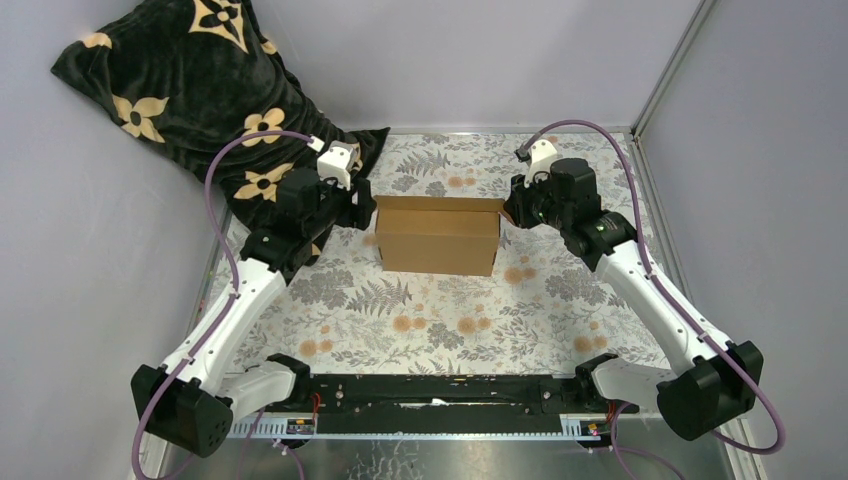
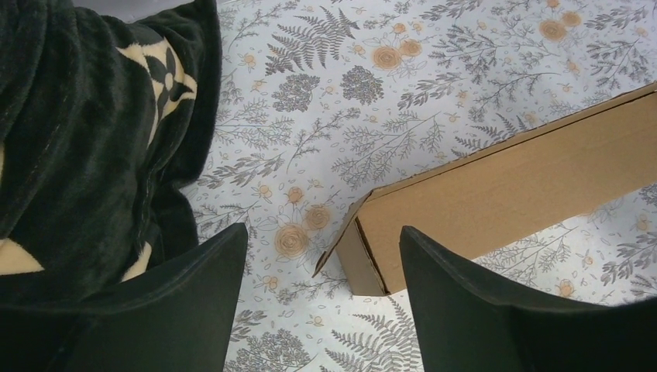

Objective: Fold the paper box

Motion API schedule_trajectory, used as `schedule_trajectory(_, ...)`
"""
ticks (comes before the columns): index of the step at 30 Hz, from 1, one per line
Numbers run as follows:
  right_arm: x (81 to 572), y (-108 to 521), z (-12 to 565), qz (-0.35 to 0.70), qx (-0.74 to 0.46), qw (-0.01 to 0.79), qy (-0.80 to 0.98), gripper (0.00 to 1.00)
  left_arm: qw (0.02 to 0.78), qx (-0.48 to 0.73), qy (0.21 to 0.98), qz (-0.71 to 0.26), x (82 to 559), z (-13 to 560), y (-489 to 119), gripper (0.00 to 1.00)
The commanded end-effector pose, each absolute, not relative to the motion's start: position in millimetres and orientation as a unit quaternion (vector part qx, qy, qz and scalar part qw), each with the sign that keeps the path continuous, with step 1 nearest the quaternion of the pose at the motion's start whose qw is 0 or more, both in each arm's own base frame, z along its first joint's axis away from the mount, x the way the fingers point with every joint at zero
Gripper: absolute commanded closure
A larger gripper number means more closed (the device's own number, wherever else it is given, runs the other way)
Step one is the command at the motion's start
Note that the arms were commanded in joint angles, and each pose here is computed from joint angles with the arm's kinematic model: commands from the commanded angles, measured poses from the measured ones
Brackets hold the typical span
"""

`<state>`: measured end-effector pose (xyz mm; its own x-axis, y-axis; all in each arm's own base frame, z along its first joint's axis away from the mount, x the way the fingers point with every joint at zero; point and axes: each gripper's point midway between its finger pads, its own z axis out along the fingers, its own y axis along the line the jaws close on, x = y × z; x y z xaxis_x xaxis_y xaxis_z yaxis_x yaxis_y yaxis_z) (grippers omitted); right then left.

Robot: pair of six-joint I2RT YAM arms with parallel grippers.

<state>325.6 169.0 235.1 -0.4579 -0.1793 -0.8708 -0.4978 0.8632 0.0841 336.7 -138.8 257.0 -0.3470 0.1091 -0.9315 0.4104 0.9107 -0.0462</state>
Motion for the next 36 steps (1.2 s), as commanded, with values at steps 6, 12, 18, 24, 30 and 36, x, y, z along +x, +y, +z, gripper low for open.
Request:
schedule_trajectory(6, 334.9, 176.5, 263.9, 0.171, -0.211, 0.515, 0.813, 0.75, 0.577, 0.168, 0.79, -0.123, 348.4, 276.7, -138.7, 0.33)
schedule_trajectory(12, 334.6, 176.8, 264.5, 0.172, -0.212, 0.516, 0.812, 0.75, 0.572, 0.169, 0.792, -0.127, 350.1, 273.7, -140.7, 0.4)
schedule_trajectory(18, 334.7, 176.6, 265.5, 0.172, -0.212, 0.516, 0.812, 0.77, 0.57, 0.169, 0.793, -0.134, 352.3, 273.9, -142.9, 0.43)
schedule_trajectory(24, 334.8, 176.9, 264.7, 0.172, -0.212, 0.516, 0.812, 0.78, 0.564, 0.17, 0.795, -0.142, 354.3, 270.8, -144.7, 0.47)
schedule_trajectory(30, 335.1, 176.9, 263.6, 0.172, -0.212, 0.515, 0.813, 0.78, 0.558, 0.173, 0.798, -0.145, 356.1, 267.9, -146.8, 0.49)
schedule_trajectory(36, 335.3, 177.8, 263.3, 0.174, -0.213, 0.514, 0.813, 0.82, 0.556, 0.174, 0.799, -0.148, 357.7, 266.5, -147.9, 0.55)
